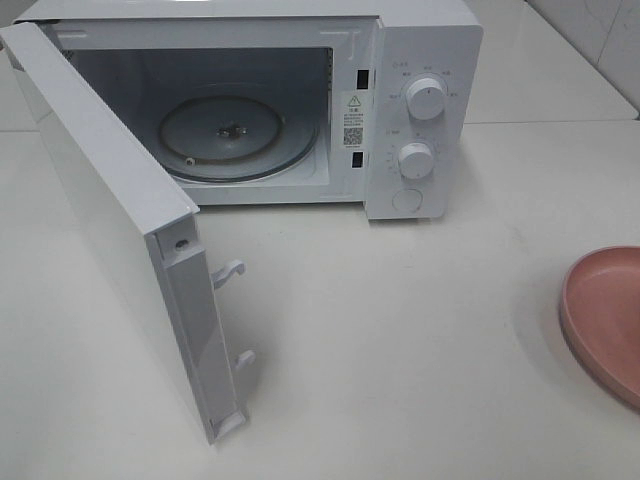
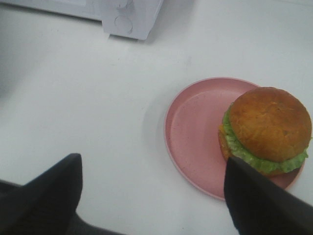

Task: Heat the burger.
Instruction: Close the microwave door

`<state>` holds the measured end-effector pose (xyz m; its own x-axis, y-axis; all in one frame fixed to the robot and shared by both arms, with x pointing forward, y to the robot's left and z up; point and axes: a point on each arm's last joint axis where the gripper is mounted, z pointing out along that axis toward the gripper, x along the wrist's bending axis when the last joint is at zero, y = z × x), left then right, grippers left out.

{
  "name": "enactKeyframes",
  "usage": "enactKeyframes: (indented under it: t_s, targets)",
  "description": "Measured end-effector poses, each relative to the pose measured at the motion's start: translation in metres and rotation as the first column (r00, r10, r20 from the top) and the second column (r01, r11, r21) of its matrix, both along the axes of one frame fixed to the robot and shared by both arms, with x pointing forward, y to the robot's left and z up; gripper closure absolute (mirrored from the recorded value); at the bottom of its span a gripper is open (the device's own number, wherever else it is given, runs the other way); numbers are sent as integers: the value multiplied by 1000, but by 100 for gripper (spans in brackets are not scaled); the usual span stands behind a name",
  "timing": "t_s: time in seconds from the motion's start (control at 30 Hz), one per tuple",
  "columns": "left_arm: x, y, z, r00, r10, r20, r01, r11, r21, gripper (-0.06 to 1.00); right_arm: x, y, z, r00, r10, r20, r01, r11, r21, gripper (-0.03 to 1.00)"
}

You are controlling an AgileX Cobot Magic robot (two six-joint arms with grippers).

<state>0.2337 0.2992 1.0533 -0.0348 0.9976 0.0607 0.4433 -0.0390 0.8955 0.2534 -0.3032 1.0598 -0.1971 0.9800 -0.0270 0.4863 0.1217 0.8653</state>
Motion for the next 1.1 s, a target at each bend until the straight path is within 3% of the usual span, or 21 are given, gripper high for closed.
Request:
enactKeyframes:
  t_s: [0.23,0.4,1.1]
  targets:
    - [0,0,0,1000,0,0,0,1000,0,-3,-17,-4,-2,988,-117,101,115,993,20,20]
    - [0,0,0,1000,0,0,0,1000,0,-3,-18,-4,-2,982,-157,106,156,988,20,20]
    - [0,0,0,1000,0,0,0,1000,0,-3,-18,-4,-2,982,-157,106,155,988,19,20]
